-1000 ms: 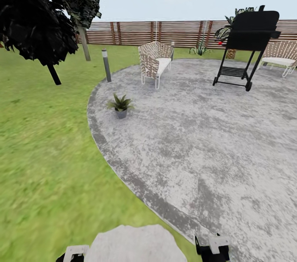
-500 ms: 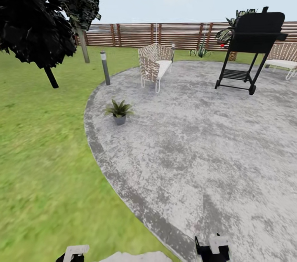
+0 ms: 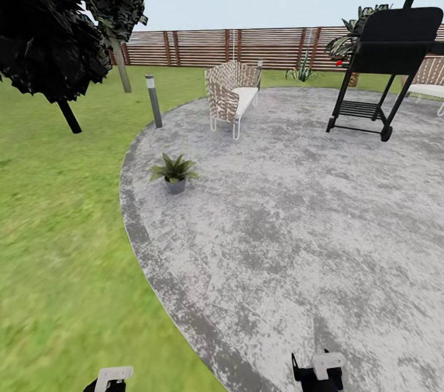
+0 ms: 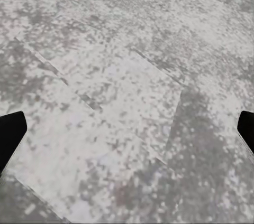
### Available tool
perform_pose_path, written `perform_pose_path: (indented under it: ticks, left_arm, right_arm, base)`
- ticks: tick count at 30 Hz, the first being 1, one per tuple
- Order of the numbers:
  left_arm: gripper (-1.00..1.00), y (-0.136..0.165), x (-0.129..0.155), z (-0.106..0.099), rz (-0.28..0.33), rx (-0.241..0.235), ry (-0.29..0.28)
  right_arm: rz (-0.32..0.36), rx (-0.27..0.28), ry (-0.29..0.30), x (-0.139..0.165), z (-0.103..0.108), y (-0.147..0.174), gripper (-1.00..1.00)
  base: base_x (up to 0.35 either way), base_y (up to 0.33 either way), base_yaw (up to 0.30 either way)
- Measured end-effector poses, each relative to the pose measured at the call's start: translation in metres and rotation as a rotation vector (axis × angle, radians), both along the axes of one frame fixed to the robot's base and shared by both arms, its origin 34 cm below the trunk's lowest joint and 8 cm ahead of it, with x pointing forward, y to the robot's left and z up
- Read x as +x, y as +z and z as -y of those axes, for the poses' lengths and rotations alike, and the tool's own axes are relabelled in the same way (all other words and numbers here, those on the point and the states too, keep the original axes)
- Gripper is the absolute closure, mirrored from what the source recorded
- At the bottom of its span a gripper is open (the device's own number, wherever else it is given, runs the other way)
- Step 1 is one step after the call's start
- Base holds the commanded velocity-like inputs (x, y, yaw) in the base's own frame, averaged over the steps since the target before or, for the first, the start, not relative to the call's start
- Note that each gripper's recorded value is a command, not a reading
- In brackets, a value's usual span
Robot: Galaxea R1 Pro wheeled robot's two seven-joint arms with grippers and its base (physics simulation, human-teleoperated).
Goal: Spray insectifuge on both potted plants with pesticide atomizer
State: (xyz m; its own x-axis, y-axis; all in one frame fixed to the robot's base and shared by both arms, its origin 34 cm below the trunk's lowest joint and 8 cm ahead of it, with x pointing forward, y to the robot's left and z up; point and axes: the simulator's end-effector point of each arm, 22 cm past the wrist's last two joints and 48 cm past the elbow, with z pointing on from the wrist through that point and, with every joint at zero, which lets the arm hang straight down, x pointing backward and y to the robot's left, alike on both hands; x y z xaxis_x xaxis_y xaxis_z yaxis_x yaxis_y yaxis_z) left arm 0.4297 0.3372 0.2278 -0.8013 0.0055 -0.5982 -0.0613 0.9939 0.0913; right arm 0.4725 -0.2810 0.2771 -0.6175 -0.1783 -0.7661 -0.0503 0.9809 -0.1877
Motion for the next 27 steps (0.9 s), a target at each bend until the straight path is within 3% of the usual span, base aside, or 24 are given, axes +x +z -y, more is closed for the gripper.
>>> perform_pose_path:
  ticks: [27]
  left_arm:
    - [1.0, -0.0002, -0.0004, 0.0, -0.001, 0.0, 0.0]
  right_arm:
    - [-0.001, 0.0, 0.0, -0.0001, -0.0001, -0.0001, -1.0]
  base:
    - [0.34, 0.0, 0.0]
